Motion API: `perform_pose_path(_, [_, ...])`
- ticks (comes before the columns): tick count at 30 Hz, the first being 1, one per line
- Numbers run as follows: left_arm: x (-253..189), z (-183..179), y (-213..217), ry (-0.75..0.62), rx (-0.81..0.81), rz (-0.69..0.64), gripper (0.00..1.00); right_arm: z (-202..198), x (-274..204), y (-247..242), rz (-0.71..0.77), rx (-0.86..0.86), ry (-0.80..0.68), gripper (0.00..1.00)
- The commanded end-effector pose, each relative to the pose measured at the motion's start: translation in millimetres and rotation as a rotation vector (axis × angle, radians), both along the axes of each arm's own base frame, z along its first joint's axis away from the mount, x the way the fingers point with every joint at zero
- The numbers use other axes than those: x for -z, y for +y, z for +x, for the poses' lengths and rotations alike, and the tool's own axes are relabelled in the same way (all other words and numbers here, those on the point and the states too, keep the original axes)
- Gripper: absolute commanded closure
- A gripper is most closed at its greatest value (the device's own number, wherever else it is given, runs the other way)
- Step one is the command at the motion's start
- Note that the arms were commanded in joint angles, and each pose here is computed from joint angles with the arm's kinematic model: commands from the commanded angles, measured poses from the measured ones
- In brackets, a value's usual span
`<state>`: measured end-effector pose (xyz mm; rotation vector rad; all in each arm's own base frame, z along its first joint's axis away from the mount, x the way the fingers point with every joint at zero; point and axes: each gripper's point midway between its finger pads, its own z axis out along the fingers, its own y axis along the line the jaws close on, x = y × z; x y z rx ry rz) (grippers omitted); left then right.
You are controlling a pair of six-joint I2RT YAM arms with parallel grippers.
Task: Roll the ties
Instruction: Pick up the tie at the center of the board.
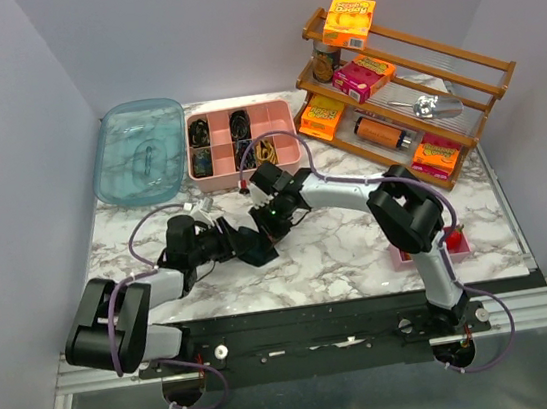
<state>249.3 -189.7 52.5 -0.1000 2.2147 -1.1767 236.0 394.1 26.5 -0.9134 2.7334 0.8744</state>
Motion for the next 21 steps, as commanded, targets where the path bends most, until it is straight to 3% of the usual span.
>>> perform_pose_path(1, [-6.3, -2.7, -2.8, -0.005, 0.03, 0.036, 0.63, 29.7, -23.1, 10.7, 0.07, 0.035, -0.096, 0.98])
perform_pose_path(9, [-40.3, 18.8, 9.0, -0.058, -0.037, 0.129, 0.69, 63.3, -108.2, -17.9, 0.23, 0.051, -0.224, 0.93])
perform_pose_path(11, [-56.8, 22.6, 6.6, -0.076, -0.034, 0.116, 0.7, 64.0, -132.6, -23.0, 0.28, 0.019, -0.272, 0.67])
perform_pose_path(13, [-74.8, 23.9, 4.6, -0.11, -0.033, 0.096, 0.72, 68.0, -148.6, -28.5, 0.309, 0.002, -0.316, 0.53])
perform_pose_path(14, [-85.6, 25.1, 3.7, -0.118, -0.028, 0.091, 0.73, 67.3, -160.9, -30.9, 0.332, -0.025, -0.356, 0.38])
perform_pose_path(16, [-104.0, 24.0, 1.7, -0.151, -0.013, 0.08, 0.74, 67.6, -173.4, -34.4, 0.368, -0.055, -0.386, 0.27])
perform_pose_path(17, [-117.0, 24.6, 0.3, -0.171, 0.0, 0.075, 0.75, 62.8, -180.9, -33.5, 0.409, -0.095, -0.386, 0.17])
perform_pose_path(21, [-156.1, 12.7, -8.6, -0.234, 0.103, 0.049, 0.78, 47.9, -211.7, -32.9, 0.565, -0.202, -0.363, 0.01])
